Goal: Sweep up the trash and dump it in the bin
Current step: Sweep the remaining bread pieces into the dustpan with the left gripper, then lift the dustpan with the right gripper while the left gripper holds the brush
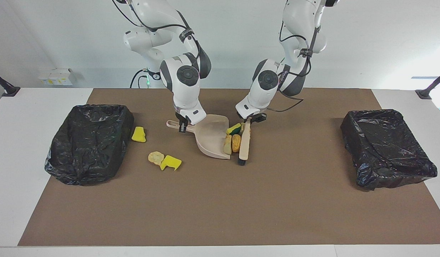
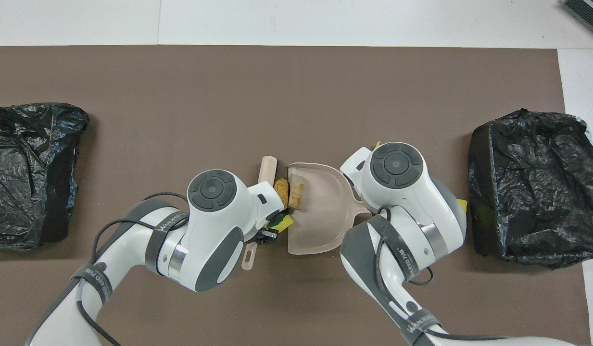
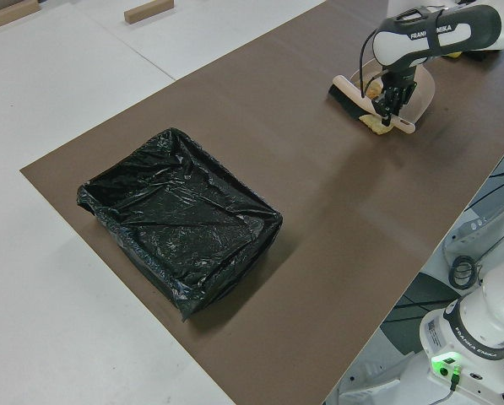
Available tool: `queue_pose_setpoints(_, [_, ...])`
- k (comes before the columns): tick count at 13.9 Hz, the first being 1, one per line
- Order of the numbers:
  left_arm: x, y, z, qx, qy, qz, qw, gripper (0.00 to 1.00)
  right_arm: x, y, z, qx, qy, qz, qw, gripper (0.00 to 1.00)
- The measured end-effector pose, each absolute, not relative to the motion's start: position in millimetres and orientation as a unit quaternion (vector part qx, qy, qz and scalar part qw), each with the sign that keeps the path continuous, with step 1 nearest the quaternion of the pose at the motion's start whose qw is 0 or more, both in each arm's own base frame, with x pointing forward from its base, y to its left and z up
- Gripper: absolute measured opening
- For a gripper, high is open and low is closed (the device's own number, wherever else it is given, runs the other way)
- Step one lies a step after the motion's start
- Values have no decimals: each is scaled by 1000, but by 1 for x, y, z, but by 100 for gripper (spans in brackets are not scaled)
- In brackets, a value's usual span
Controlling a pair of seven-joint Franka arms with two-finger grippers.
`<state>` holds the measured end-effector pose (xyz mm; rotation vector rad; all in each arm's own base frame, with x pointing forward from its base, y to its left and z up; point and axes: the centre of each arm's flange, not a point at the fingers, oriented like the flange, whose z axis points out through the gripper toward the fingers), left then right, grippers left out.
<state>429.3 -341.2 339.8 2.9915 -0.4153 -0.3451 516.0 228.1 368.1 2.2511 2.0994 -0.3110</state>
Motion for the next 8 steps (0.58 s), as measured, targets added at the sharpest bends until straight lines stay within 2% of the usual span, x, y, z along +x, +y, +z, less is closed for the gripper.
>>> queue_pose_setpoints(4, [410,-364,346,984,-114,-123,67,27,516,228,368,728,678,-101,24,31])
queue_pose_setpoints(8, [433,-347,378,991,17,-105,75,27,516,228,368,728,678,-101,24,31])
